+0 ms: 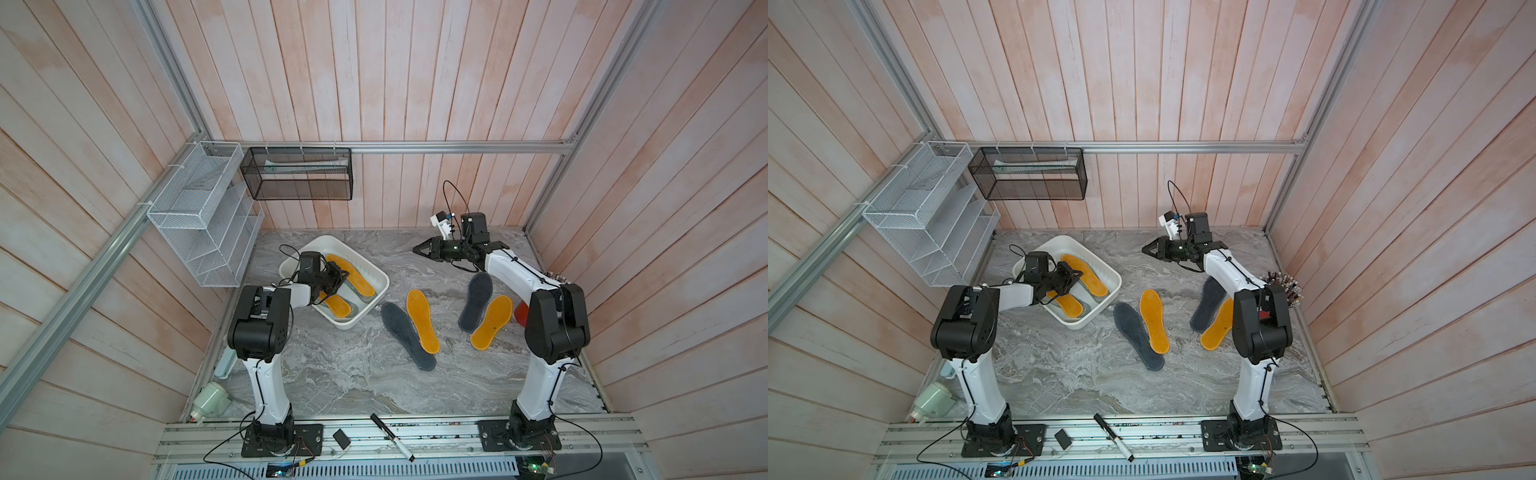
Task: Put the insoles into the storage box
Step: Place the insole in the storage box.
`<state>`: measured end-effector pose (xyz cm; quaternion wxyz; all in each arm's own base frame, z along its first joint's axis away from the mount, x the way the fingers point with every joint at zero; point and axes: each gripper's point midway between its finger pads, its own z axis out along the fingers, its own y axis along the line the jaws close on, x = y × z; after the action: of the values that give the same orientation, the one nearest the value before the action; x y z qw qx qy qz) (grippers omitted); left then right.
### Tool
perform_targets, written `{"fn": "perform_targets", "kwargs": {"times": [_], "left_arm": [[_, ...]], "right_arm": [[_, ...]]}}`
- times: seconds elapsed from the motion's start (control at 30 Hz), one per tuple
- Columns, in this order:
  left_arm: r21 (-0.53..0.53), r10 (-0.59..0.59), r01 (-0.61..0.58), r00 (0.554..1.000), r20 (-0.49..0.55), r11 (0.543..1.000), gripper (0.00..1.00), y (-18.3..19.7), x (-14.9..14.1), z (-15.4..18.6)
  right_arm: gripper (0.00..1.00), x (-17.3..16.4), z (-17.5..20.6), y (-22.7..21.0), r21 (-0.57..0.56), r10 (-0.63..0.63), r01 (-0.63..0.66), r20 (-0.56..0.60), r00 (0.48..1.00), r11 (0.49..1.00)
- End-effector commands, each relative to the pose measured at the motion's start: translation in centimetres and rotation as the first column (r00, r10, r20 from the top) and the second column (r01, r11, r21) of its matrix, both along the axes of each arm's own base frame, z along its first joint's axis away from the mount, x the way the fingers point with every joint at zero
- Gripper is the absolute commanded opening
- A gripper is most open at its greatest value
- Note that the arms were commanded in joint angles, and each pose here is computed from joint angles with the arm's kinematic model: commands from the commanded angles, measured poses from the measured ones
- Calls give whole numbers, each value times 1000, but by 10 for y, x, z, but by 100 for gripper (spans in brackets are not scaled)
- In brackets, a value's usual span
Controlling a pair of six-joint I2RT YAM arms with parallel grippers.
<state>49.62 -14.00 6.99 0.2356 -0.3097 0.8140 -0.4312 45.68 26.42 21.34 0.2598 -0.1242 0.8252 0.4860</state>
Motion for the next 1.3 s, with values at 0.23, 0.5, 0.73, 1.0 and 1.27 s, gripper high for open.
{"fn": "perform_targets", "kwargs": {"times": [0.23, 0.5, 0.73, 1.0, 1.27], "left_arm": [[-1, -39, 39, 999, 20, 999, 0, -5, 10, -5], [8, -42, 42, 999, 14, 999, 0, -4, 13, -6], [12, -45, 45, 999, -3, 999, 0, -5, 13, -11], [28, -43, 44, 999, -31, 999, 0, -2, 13, -17], [34, -35, 38, 996, -79, 999, 2, 1, 11, -29]], "right_arm": [[24, 3, 3, -1, 12, -4, 3, 6, 1000, 1000], [24, 4, 2, -1, 13, -1, 1, 7, 1000, 1000], [24, 6, 1, 0, 14, 1, -1, 3, 1000, 1000], [24, 7, 0, -1, 13, -2, 2, 2, 1000, 1000], [24, 8, -1, -1, 17, 0, 0, 0, 1000, 1000]]}}
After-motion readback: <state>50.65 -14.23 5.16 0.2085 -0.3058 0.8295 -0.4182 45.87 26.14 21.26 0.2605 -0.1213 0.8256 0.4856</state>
